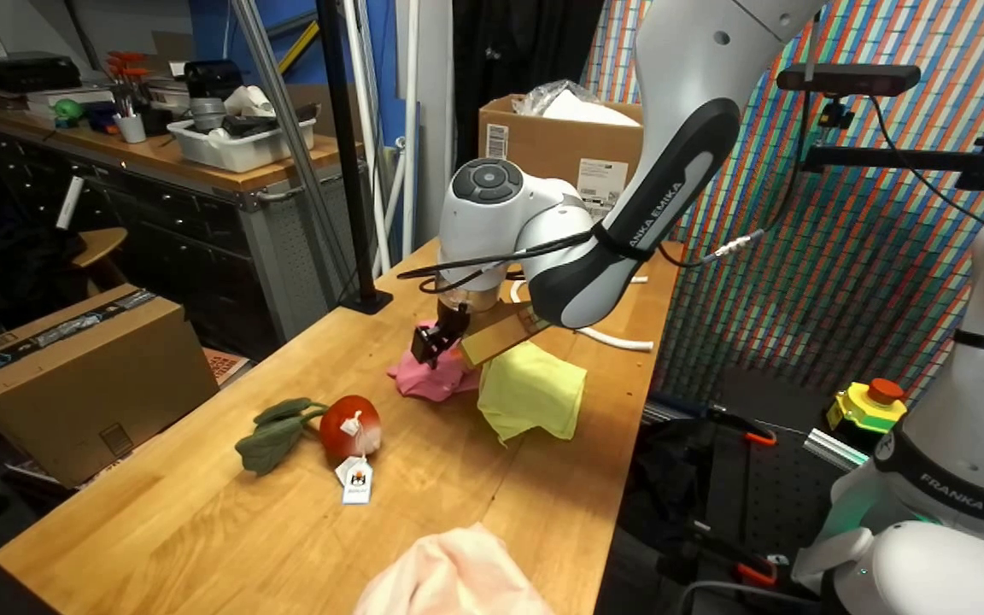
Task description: Separate the clothes, rope and plush toy on the table
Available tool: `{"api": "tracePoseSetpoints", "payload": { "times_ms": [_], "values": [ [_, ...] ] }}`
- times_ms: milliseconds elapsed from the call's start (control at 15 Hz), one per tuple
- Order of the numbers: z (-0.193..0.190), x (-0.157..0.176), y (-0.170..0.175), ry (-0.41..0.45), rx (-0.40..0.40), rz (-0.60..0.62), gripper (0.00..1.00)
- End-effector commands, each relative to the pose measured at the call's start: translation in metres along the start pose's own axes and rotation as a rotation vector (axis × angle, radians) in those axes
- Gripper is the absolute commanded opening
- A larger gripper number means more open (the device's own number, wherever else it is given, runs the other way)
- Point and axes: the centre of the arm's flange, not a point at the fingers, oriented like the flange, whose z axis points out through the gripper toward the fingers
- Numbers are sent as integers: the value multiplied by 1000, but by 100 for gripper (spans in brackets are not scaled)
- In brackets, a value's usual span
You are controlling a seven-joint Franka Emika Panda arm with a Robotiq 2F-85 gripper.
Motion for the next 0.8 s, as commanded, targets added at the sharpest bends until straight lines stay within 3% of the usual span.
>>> {"api": "tracePoseSetpoints", "payload": {
  "times_ms": [0, 733],
  "values": [
    [7, 9, -1, -14, 46, -10, 100],
    [16, 40, 8, 65, -1, 18, 100]
  ]
}}
